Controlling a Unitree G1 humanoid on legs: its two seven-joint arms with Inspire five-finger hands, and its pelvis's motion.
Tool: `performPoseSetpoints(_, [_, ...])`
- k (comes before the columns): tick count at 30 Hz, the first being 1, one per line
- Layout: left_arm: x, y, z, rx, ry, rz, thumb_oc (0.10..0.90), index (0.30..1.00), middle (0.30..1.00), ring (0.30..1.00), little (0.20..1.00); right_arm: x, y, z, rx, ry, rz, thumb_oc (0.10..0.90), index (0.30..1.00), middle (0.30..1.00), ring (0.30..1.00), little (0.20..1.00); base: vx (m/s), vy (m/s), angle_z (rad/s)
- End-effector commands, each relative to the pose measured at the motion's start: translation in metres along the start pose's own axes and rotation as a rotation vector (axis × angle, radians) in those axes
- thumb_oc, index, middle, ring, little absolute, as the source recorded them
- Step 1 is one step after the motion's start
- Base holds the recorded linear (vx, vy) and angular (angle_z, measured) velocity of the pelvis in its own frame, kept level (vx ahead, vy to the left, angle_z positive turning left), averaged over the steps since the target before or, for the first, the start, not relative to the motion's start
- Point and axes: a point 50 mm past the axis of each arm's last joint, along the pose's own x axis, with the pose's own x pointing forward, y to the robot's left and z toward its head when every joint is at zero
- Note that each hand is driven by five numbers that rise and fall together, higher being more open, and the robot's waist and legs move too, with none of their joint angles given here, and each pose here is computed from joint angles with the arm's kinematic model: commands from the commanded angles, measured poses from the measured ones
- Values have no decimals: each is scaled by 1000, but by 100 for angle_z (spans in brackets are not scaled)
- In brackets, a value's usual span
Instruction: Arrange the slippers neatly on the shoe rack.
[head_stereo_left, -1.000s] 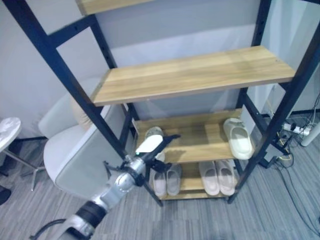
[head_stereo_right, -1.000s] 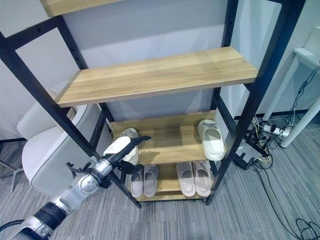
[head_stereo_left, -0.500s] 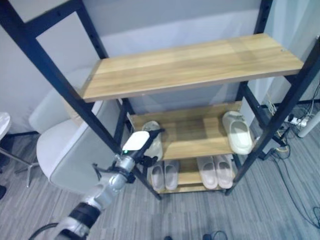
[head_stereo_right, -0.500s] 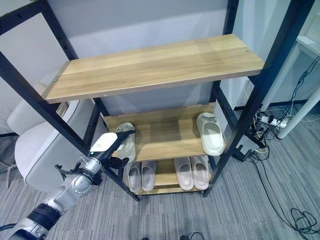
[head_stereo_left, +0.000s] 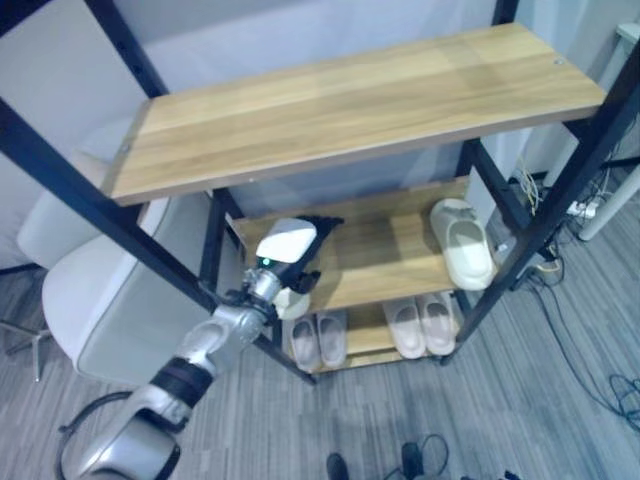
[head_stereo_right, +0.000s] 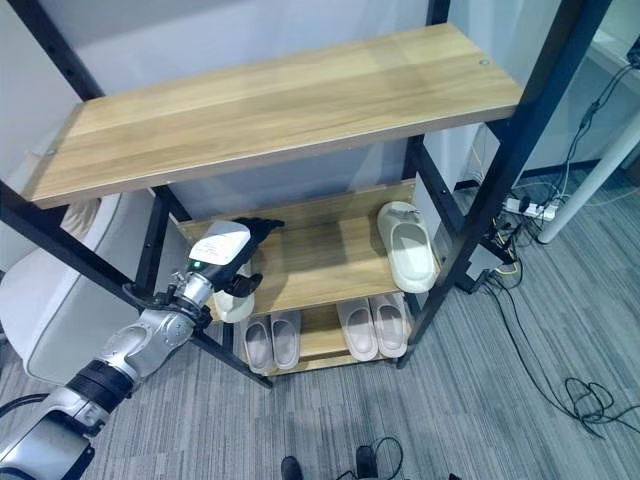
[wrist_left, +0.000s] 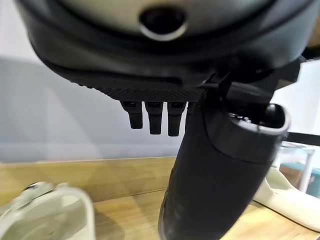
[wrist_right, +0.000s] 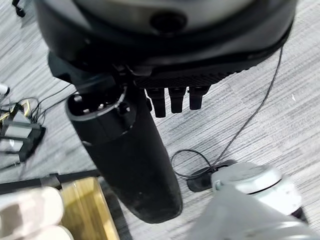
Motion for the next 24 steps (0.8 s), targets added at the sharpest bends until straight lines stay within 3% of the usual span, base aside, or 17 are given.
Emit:
performPoseSetpoints(1, [32, 83, -25, 166, 52, 294, 800, 900, 900, 900, 900, 2, -8, 14, -35, -79, -27, 800, 900, 900, 900, 900, -12, 9, -4])
performPoseSetpoints(14, [35, 111, -58, 301, 208, 361, 800, 900, 900, 900, 900, 3, -3, 42, -71, -202, -39, 800, 900, 900, 900, 900, -7, 3, -1])
performPoseSetpoints(24, [37, 111, -59, 350, 218, 343, 800, 900, 900, 900, 900, 4, 4, 45, -100, -214, -26, 800, 900, 900, 900, 900, 0, 0, 0])
